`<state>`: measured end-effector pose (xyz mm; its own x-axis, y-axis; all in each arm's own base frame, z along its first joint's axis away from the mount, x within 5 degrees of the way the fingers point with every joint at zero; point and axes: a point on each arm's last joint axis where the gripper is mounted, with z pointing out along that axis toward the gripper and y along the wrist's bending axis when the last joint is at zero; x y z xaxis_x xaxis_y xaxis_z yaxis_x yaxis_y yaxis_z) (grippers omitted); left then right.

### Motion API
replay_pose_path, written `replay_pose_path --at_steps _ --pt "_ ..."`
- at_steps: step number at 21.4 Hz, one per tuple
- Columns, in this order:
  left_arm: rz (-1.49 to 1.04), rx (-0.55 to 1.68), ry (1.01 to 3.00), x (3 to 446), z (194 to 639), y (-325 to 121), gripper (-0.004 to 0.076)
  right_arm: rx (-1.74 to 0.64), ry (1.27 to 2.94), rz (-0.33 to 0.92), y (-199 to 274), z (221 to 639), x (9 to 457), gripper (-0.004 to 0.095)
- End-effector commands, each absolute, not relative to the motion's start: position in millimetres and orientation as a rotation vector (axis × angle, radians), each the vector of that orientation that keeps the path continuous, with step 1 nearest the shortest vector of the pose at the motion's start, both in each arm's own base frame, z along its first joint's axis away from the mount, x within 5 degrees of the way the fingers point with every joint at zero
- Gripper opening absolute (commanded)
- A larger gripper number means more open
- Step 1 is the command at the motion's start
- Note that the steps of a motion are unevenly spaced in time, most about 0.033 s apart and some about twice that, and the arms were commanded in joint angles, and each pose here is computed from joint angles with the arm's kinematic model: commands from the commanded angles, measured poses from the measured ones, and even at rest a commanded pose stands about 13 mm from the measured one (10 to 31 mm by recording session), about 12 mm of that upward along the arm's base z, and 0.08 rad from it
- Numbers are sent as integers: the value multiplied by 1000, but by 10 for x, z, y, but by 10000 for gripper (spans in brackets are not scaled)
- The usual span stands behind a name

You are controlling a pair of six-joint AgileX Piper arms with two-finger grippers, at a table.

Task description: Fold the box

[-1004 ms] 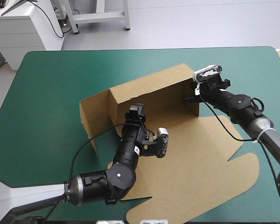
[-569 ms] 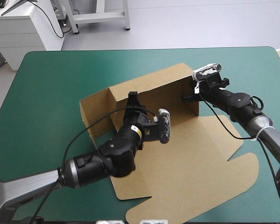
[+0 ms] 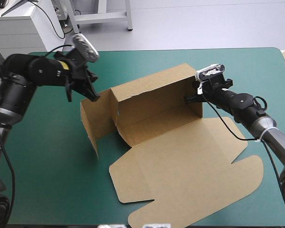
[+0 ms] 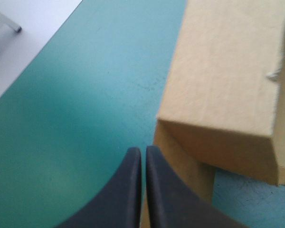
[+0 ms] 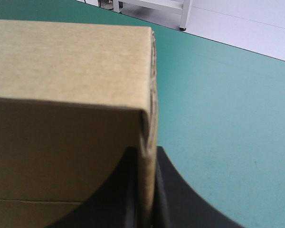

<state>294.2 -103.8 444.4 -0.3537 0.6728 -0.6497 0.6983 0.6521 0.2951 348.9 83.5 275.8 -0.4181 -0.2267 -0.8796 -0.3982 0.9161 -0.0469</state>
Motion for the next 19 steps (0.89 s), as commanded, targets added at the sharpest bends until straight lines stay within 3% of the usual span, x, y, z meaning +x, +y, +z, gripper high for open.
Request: replay_pose_path --at_steps 1,4,8,11,13,19 --pt "-195 803 2063 2917 4707 -580 15 -498 2025 203 840 2754 3478 -19" --pt "-378 461 2079 2977 4687 54 -8 -518 2034 183 833 2743 3474 -19" --pt "-419 222 2185 2959 4352 563 -8 -553 2066 215 860 2753 3463 -19" --pt "-539 106 2199 2990 4050 635 -8 -594 2105 225 850 2934 3531 -19" --pt "-573 79 2238 2996 3833 629 -8 -558 2234 274 801 3115 3670 -19" --pt "-570 47 2263 3000 3641 645 -8 -366 2341 196 719 3725 3893 -15"
